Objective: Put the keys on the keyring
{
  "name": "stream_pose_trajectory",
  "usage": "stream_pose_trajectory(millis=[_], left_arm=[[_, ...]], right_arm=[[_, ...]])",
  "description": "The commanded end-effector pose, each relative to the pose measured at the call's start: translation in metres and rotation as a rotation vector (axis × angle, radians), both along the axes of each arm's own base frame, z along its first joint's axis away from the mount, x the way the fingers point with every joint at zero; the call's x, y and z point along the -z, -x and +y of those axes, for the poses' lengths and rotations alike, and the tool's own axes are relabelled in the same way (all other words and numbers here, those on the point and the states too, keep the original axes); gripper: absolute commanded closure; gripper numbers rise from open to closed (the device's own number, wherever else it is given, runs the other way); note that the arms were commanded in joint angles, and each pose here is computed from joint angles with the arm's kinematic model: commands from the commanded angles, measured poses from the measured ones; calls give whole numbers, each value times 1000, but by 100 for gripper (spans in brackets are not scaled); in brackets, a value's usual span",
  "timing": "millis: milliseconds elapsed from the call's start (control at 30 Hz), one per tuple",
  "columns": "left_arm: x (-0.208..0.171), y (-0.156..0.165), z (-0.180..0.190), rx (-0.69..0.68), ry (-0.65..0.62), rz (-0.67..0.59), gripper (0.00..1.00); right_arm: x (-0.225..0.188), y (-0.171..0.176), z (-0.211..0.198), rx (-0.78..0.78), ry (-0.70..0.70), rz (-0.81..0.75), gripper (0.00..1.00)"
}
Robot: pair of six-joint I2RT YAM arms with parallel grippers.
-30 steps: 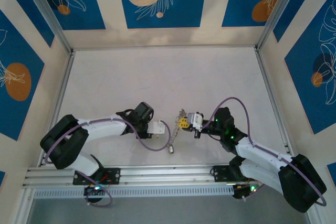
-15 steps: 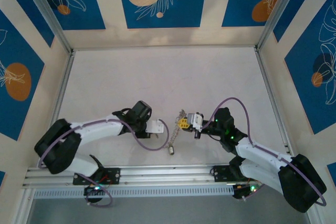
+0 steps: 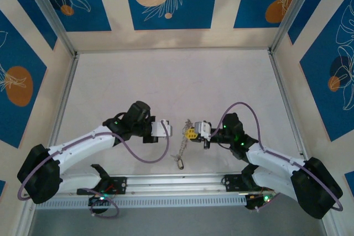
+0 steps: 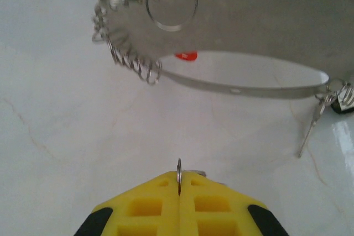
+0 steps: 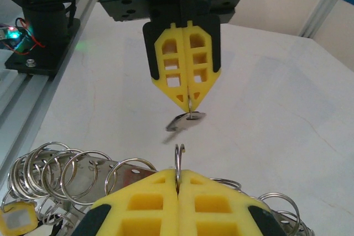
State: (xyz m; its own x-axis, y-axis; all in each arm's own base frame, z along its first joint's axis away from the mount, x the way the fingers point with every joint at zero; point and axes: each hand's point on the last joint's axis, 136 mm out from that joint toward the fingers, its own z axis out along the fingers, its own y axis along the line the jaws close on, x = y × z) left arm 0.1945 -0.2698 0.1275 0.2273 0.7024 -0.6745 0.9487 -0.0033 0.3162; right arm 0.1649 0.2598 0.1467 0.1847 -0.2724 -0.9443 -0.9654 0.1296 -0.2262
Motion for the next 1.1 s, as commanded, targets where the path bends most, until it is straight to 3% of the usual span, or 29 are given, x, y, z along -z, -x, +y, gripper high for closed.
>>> stream_pose_trajectory(millis=[0,767,1067], left_arm=[[-32,4,-20,75,131,-19,100],[-50,23,-54,240,195,-36,100],[-46,30,-56,293,162,-30,100]], right_arm=[[-20,2,9,-51,-31,-35,100],[-12,8,17,-132,-8,72,100],[-13,8,17,-141,-12,84,100]])
